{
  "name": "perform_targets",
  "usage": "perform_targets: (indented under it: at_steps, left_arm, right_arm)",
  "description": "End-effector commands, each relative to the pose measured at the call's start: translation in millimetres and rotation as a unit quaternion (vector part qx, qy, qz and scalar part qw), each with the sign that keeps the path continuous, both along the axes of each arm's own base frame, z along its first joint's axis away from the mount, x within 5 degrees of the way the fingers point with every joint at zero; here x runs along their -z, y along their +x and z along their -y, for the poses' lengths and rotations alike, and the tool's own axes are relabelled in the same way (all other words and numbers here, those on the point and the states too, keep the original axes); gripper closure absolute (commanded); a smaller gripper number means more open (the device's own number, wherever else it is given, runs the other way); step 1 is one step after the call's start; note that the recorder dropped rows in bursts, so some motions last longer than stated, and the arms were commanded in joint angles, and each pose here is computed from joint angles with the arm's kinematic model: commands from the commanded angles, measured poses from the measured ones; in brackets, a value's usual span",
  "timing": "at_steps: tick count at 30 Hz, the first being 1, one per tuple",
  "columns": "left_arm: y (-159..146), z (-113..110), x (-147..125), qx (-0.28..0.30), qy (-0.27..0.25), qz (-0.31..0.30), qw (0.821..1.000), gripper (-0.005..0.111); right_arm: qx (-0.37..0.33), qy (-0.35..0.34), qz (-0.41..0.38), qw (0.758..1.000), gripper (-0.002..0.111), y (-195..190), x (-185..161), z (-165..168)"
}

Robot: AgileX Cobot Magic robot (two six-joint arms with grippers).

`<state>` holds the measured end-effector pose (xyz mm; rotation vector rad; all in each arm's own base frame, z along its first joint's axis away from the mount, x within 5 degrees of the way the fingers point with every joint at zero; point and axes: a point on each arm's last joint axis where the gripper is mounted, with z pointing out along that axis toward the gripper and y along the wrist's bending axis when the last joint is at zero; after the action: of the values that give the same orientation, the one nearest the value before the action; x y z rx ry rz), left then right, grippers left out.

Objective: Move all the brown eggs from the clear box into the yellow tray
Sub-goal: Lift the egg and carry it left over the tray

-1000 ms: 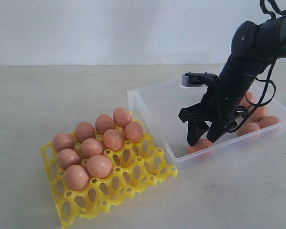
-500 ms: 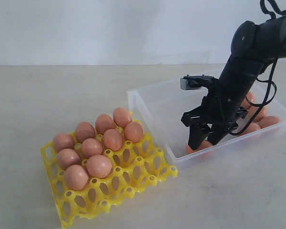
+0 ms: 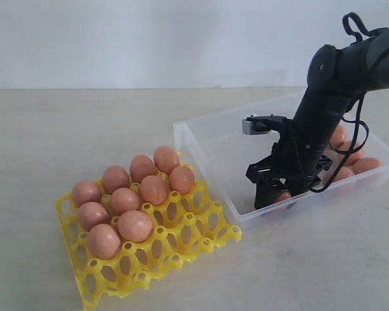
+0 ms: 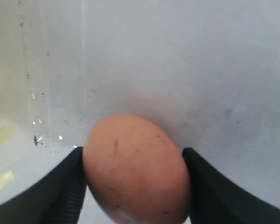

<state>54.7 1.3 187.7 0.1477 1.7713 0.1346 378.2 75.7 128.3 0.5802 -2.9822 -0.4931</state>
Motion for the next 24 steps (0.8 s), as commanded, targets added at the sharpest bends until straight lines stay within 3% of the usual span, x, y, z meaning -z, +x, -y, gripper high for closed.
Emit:
perform_targets:
  at_steps: [1,4,12,18,21,24]
  left_arm:
    - [-0.1,0.5,1.0,0.004,-0.003,0.0,1.0,0.103]
    - [-0.1,0.5,1.0,0.004,-0.003,0.0,1.0,0.103]
    - [-0.1,0.5,1.0,0.004,-0.003,0.0,1.0,0.103]
    - [-0.1,0.5,1.0,0.004,-0.003,0.0,1.0,0.103]
    - [-0.1,0.5,1.0,0.004,-0.003,0.0,1.0,0.103]
    - [-0.1,0.5,1.0,0.004,-0.003,0.0,1.0,0.103]
  right_arm:
    - [-0.006,-0.017,0.02,1.0,0.072,4.3,10.5,2.8]
    - [0.003,-0.021,0.047,0.999,0.108,9.5,10.9,3.2]
    - [0.022,-0.021,0.088,0.996,0.108,15.2,-1.3,3.6]
    - [0.057,-0.005,0.194,0.979,0.108,18.7,-58.8,3.8]
    - [0.088,0.005,0.207,0.974,0.108,13.6,-71.4,4.0]
    - [0.132,0.041,0.272,0.952,0.108,-1.6,-80.9,-0.8]
